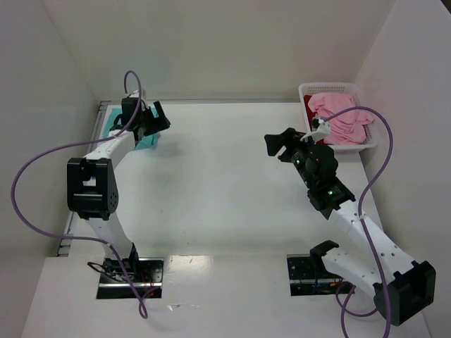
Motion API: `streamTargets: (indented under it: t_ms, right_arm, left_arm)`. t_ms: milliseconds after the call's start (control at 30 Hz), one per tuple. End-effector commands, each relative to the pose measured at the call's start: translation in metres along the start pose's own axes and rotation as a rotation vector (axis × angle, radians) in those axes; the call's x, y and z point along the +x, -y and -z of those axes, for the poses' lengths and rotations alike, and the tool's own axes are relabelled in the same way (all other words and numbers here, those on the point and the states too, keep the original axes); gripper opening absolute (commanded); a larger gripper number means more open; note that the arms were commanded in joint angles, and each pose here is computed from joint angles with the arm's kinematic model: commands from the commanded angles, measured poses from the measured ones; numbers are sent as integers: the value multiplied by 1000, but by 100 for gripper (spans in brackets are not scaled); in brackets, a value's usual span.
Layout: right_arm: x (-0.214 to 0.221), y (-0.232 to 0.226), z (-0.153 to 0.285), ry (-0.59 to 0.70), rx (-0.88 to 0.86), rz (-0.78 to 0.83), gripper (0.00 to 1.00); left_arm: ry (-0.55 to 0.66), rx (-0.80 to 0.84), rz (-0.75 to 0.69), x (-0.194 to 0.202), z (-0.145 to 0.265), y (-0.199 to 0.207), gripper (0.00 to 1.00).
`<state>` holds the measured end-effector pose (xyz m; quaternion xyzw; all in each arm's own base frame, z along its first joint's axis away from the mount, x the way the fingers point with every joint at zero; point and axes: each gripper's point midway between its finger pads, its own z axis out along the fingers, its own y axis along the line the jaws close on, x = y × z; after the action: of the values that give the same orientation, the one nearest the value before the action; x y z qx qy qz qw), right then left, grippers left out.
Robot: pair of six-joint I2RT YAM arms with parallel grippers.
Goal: Fold and stack the t-shirts
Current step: Put the neatly folded tshirt into the corner of the board with the left arm
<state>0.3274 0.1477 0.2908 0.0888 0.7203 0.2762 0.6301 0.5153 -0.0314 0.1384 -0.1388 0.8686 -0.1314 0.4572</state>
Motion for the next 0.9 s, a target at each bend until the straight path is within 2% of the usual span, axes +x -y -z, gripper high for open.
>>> streamTargets:
  t_ms: [0,200,333,633,867]
  right_arm:
    - [-15,-10,8,57,-39,-4,76]
    - [-19,-10,10,71,-35,-6,76]
    - [-19,-10,10,71,-35,-6,76]
    - [-12,-10,10,61,-50,-5,76]
    - [-14,-11,10,69,-54,-6,76]
  left_arm:
    - [-6,-30,10,-1,-11,-4,99]
    - [-60,-89,44,29,-29,-19,93]
    - [-96,-174,54,47,-26,-37,93]
    - [-122,-404,82,53,-31,-76,94]
    - [-126,-452,102,51,-41,-86,94]
